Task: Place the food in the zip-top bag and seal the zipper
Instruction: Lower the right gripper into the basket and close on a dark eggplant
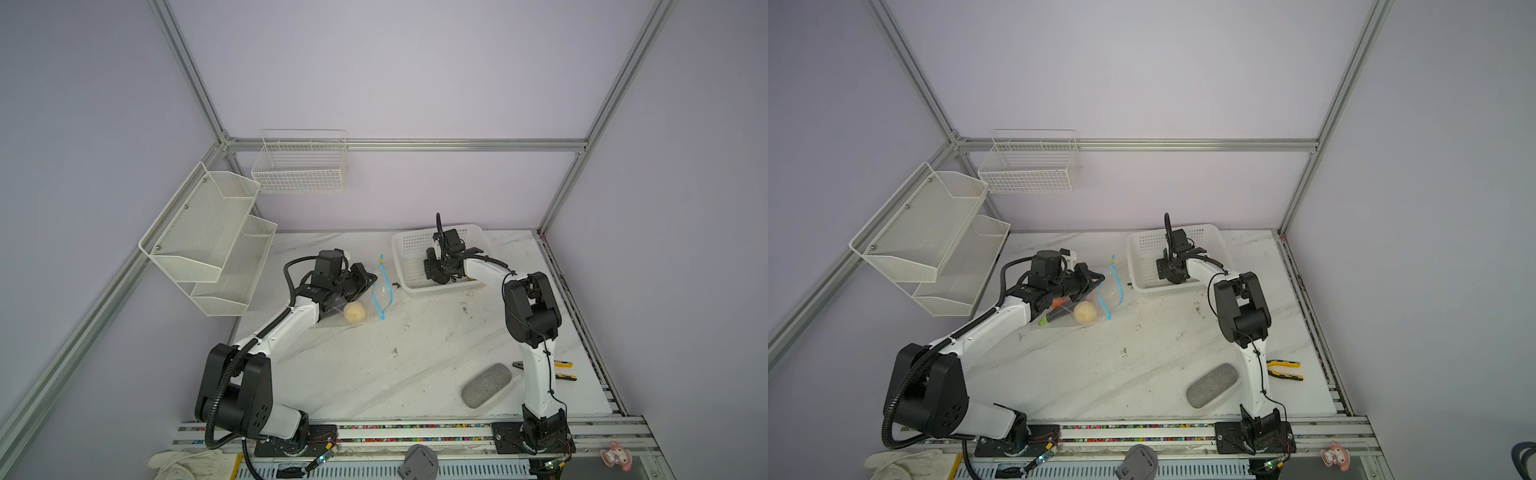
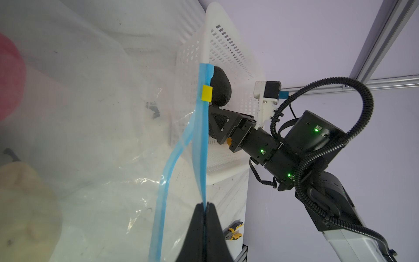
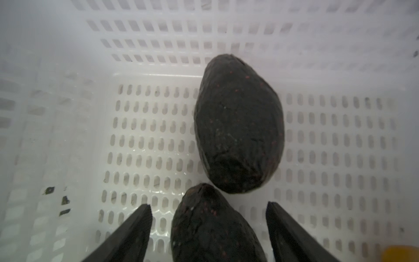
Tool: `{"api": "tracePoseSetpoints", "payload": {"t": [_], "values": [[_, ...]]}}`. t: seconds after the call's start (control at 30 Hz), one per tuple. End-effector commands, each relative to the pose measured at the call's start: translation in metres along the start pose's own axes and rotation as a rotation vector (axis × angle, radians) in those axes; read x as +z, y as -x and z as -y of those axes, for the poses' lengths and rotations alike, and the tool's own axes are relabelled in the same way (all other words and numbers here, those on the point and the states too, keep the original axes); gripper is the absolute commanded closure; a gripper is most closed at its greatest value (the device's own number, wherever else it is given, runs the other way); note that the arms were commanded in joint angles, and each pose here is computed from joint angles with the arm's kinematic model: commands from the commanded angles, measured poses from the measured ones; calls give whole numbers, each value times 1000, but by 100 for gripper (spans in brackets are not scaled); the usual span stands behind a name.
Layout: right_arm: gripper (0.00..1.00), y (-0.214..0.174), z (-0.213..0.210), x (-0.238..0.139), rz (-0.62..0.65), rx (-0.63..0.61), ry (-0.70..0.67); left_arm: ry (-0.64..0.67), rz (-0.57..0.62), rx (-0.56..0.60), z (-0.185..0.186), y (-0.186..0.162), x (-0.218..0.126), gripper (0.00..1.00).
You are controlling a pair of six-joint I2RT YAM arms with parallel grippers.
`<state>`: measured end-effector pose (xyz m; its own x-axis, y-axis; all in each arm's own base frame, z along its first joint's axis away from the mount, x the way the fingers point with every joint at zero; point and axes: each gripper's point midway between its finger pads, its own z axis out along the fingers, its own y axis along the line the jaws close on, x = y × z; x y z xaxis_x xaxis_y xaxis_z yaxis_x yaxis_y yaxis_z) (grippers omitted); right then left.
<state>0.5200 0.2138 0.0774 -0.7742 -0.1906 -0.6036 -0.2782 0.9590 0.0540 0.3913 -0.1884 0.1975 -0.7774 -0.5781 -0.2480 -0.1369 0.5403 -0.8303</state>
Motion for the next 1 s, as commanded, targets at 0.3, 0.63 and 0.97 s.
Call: {"api": "tracePoseSetpoints", "payload": {"t": [0.3,0.63,0.97], "values": [[20,42,9,-15,2,-279,-41,-86,38,45,31,10,-10,100],[15,49,20,1,0,-225,-51,-79,42,55,34,12,-11,100],[14,43,13,25,-18,-183,-6,-78,46,63,36,13,-14,100]]}}
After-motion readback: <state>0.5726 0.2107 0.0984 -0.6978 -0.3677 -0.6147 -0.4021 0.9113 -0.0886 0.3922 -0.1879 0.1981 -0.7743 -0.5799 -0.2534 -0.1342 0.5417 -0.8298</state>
